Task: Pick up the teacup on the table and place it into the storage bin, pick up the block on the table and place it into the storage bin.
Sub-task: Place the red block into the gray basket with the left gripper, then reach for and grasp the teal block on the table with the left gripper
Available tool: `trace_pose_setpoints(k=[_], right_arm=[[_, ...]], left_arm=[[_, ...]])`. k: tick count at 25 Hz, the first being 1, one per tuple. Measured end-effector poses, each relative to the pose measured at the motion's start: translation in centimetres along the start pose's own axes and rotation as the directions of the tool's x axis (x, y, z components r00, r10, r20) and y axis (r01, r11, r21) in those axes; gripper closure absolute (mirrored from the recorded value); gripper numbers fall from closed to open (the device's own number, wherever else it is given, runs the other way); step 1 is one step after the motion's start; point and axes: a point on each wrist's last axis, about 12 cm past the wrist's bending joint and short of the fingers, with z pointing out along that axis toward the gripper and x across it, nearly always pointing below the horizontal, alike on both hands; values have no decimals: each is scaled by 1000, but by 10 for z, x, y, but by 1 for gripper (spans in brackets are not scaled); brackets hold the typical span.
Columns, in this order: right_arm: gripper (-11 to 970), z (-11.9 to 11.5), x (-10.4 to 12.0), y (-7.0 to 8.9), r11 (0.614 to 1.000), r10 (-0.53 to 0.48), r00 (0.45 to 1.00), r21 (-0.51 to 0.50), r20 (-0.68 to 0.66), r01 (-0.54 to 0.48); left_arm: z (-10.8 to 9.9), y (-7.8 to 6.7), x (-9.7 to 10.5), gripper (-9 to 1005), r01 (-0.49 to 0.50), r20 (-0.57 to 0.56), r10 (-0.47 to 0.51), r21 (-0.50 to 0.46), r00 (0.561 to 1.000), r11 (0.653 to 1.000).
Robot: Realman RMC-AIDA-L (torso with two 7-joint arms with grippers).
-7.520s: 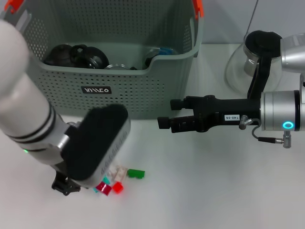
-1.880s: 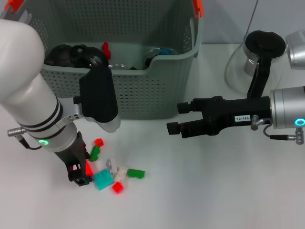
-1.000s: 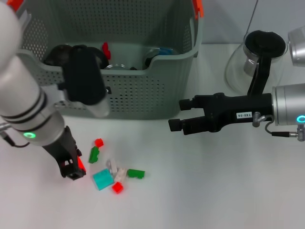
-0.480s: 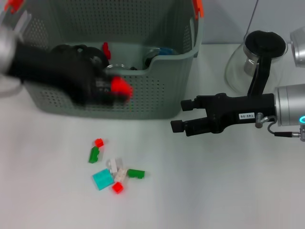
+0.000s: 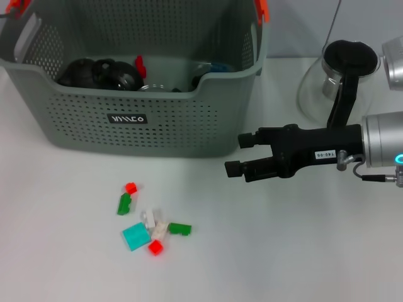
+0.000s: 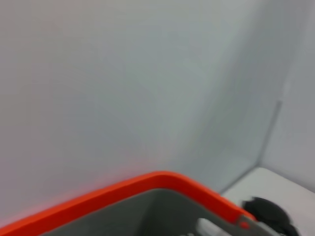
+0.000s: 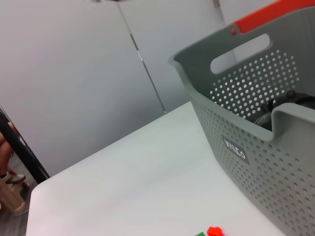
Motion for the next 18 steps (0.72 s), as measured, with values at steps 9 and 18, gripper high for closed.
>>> trace_pose_setpoints(k=[9,18], right_arm=[[19,0,0,0,1000,8,1000,0,-3,-8],[19,-2,0,-1,1000,14,1000,7,4,-14]], left_arm=[[21,8,1,468,-14,26,18,-130,999,991],[-19,-27,0,191,-138,41,137,32,990,990]])
